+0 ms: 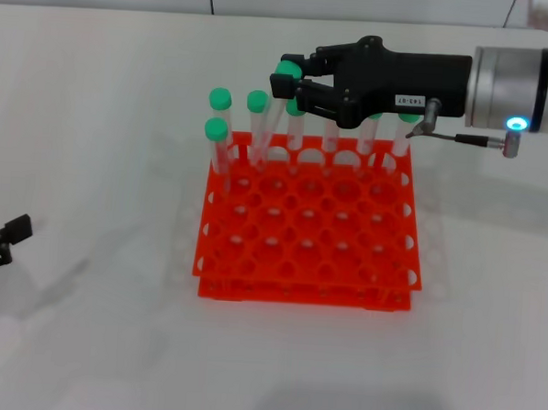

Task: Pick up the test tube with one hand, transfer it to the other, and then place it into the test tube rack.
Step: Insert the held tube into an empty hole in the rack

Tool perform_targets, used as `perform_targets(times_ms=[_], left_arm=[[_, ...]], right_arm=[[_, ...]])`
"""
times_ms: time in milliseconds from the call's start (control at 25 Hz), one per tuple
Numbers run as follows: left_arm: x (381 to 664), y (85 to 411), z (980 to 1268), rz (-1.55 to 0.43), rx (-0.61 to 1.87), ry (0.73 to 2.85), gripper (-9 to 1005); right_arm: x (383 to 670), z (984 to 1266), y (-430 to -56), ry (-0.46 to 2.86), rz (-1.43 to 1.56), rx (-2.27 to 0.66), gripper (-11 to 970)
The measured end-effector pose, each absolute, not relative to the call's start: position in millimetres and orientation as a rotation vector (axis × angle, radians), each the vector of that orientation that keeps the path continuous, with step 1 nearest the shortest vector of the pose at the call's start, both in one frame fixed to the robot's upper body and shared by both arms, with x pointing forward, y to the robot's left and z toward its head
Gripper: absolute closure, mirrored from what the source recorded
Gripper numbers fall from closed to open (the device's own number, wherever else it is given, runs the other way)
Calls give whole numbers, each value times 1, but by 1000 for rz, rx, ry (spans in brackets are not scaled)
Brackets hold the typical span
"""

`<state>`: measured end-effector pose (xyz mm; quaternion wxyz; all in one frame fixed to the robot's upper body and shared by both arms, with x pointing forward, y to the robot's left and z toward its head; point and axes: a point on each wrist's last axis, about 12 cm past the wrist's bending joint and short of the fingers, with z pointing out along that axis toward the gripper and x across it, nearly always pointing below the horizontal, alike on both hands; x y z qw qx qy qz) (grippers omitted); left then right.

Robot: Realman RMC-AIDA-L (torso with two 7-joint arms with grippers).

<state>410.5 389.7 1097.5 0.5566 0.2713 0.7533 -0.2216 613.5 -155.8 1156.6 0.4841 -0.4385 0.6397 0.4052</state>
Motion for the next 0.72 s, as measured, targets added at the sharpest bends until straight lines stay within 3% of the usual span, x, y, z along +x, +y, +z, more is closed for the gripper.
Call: perform_targets(times_ms=[720], left_arm=[[414, 396, 1080, -512, 582, 1843, 126]], right_arm=[[620, 1171, -138, 1617, 881, -1165, 623]])
